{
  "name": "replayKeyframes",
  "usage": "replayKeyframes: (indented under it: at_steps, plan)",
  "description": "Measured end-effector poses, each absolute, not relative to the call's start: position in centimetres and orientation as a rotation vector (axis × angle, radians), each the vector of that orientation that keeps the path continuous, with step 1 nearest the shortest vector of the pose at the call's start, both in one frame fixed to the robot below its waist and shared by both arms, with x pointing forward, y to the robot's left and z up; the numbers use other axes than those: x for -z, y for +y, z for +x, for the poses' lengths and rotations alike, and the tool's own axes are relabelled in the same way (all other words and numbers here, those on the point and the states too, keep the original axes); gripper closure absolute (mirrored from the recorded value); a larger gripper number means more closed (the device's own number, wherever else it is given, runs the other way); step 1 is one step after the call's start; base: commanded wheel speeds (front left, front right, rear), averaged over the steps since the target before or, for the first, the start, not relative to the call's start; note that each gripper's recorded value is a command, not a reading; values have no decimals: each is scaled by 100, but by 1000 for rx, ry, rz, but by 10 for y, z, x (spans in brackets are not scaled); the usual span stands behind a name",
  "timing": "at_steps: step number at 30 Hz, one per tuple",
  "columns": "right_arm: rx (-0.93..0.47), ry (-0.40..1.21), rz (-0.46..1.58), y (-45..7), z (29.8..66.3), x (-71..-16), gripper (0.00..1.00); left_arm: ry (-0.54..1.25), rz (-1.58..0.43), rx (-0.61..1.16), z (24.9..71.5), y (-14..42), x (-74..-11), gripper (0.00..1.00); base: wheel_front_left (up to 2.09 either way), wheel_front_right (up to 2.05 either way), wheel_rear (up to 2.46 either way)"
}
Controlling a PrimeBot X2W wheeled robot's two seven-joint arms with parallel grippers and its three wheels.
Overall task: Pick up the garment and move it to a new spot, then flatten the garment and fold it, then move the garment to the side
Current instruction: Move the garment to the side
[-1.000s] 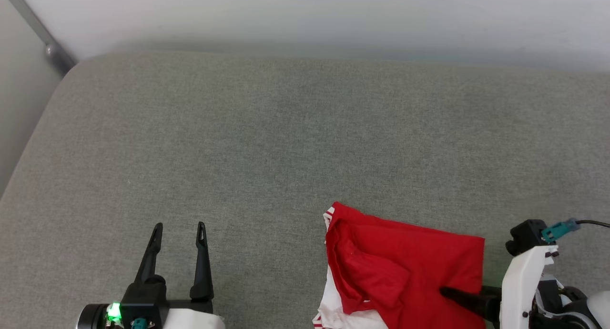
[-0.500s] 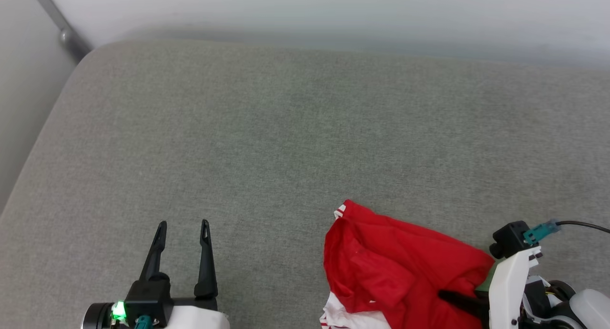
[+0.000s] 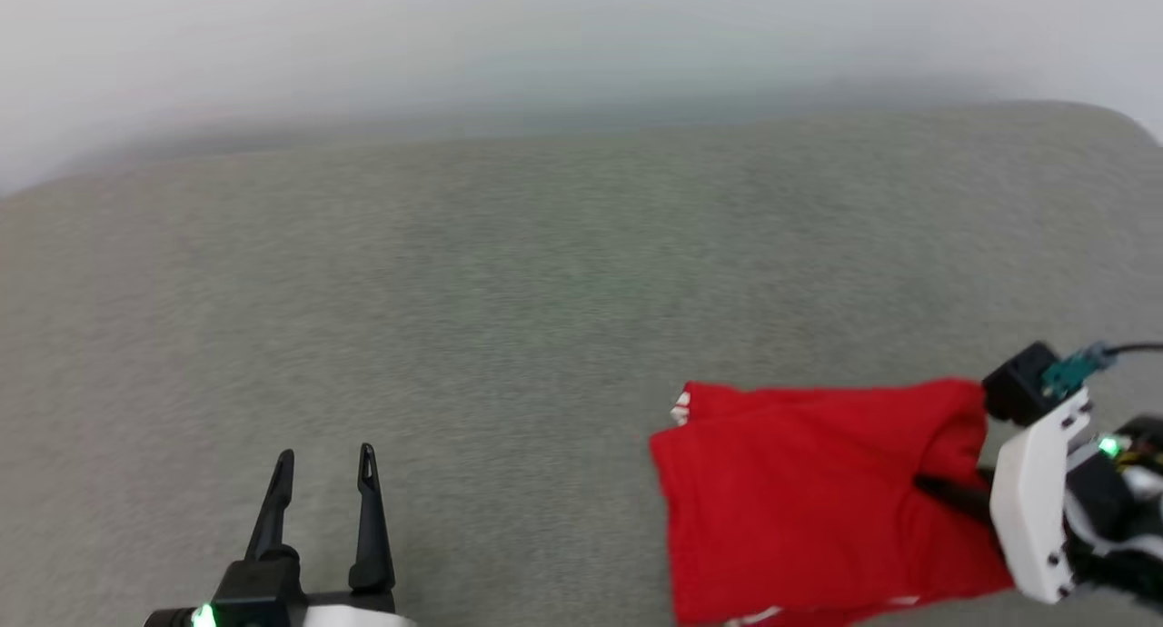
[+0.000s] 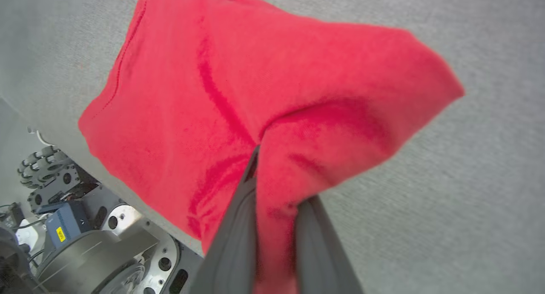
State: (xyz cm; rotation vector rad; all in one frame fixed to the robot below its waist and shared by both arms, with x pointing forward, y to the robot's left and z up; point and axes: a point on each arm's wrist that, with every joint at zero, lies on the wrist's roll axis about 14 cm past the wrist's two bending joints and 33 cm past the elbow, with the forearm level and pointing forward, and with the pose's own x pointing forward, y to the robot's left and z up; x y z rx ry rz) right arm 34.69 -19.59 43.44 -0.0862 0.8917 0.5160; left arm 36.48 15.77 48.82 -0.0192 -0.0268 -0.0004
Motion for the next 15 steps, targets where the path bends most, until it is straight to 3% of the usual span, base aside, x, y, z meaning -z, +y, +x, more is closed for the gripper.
replayKeyframes:
  at_steps: [7,15]
  plan:
    - [-294,887,-247,-283,357,-452,100,-44,-12,153,407,112,-485,0,0,0,0]
    - [-9,1014,-379,-394,359,-442,100,-7,-2,258,448,84,-453,0,0,0,0]
